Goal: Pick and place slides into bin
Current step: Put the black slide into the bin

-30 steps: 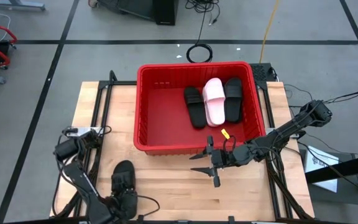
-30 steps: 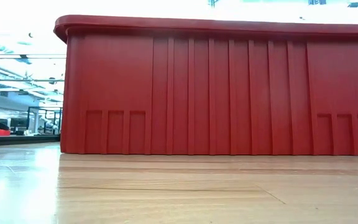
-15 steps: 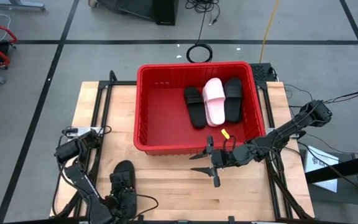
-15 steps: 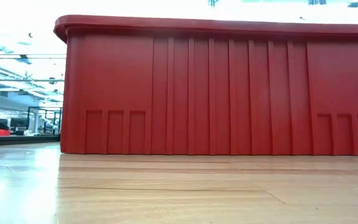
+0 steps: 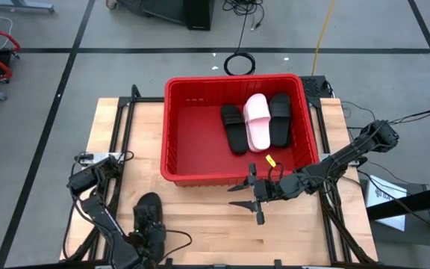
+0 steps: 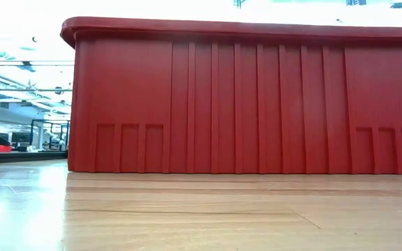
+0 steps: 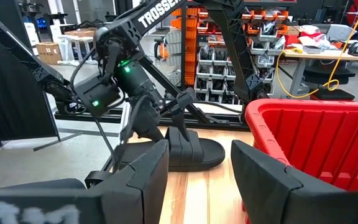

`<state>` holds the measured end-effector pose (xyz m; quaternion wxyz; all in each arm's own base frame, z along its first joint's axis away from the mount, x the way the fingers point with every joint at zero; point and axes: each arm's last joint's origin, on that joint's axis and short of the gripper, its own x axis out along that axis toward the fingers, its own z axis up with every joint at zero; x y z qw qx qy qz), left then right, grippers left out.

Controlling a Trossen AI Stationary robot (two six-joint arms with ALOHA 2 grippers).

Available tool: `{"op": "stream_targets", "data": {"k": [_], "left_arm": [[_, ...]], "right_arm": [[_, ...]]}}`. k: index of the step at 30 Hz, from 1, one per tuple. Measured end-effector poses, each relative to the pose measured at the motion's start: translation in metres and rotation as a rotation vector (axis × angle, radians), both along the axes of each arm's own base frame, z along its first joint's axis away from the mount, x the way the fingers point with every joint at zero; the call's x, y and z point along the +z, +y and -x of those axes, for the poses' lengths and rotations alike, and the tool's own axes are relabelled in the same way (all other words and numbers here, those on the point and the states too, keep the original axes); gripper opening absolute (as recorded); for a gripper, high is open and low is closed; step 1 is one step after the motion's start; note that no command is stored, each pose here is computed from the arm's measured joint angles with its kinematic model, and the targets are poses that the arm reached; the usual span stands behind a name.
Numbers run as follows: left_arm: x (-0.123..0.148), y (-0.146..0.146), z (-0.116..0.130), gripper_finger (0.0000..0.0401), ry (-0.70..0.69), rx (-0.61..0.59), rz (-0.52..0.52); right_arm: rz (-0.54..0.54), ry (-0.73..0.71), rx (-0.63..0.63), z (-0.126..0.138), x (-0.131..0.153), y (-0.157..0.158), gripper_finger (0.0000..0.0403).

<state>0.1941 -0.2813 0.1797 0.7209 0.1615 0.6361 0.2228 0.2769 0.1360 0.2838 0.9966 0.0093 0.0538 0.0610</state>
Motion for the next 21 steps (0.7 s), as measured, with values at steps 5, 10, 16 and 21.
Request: {"op": "stream_targets", "data": {"k": [5, 10, 16, 21], "left_arm": [[-0.016, 0.009, 0.008, 0.0225, 0.089, 0.058, -0.014], [-0.025, 0.017, 0.014, 0.0225, 0.108, 0.109, -0.056], [-0.028, 0.020, 0.015, 0.0214, 0.099, 0.133, -0.068], [-0.028, 0.020, 0.015, 0.0149, 0.095, 0.132, -0.064]], "right_arm": [[0.000, 0.000, 0.000, 0.000, 0.000, 0.000, 0.0164], [0.000, 0.000, 0.000, 0.000, 0.000, 0.000, 0.0164], [0.000, 0.000, 0.000, 0.000, 0.000, 0.000, 0.0164], [0.000, 0.000, 0.000, 0.000, 0.000, 0.000, 0.0164]]}}
